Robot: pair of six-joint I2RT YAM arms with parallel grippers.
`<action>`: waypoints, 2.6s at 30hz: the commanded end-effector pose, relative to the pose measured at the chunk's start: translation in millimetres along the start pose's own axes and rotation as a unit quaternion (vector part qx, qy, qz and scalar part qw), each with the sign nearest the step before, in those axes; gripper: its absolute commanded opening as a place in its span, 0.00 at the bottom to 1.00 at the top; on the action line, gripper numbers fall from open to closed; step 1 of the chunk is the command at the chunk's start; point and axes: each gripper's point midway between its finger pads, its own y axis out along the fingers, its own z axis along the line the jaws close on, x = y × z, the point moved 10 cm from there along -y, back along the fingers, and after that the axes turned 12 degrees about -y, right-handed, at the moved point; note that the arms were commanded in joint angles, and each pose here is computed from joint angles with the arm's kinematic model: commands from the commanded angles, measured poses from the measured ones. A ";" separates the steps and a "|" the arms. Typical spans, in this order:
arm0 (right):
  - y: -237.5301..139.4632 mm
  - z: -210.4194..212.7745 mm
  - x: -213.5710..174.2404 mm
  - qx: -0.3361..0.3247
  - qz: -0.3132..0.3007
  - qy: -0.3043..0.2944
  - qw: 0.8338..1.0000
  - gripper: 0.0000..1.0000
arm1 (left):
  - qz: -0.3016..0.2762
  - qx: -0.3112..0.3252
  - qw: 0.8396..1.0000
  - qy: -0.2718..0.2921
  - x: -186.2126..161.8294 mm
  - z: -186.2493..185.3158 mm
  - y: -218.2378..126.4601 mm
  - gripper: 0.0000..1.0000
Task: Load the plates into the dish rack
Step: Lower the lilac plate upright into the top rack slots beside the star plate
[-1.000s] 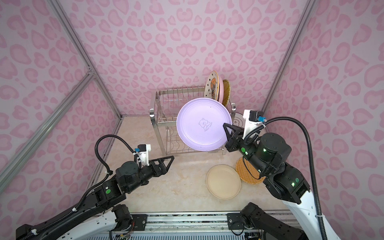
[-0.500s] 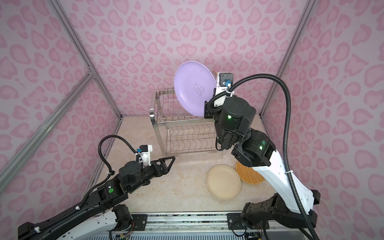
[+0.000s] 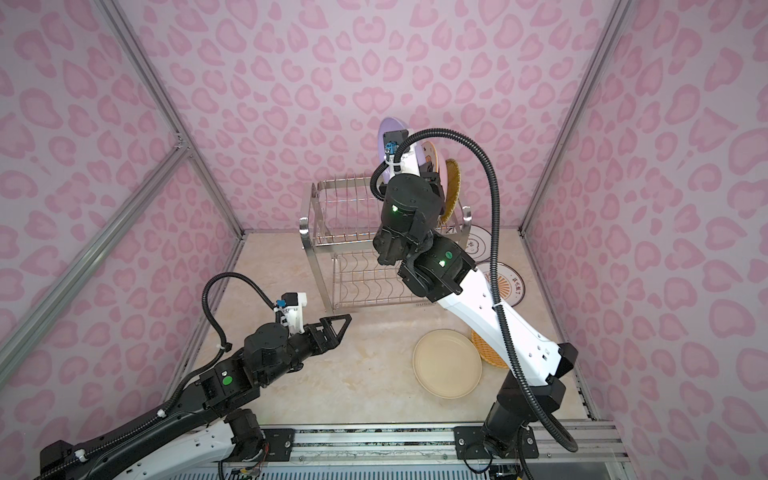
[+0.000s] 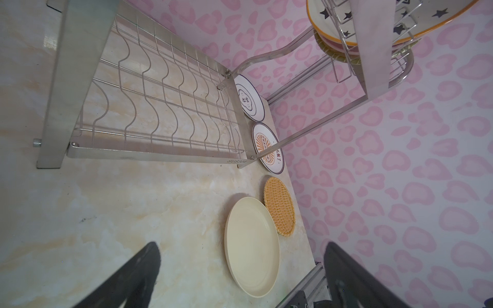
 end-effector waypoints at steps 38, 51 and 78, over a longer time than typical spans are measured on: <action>80.2 67.5 -45.7 -0.060 0.096 -0.065 0.991 0.00 | 0.013 -0.003 1.000 -0.009 -4.0 1.1 16.6 0.97; 81.7 80.6 -50.0 -0.086 0.114 -0.045 0.989 0.00 | 0.025 -0.005 1.000 -0.010 -3.7 -1.6 19.5 0.97; 77.4 93.7 -67.4 -0.088 0.133 -0.040 0.986 0.00 | 0.034 0.004 0.999 -0.021 -2.2 7.4 24.0 0.97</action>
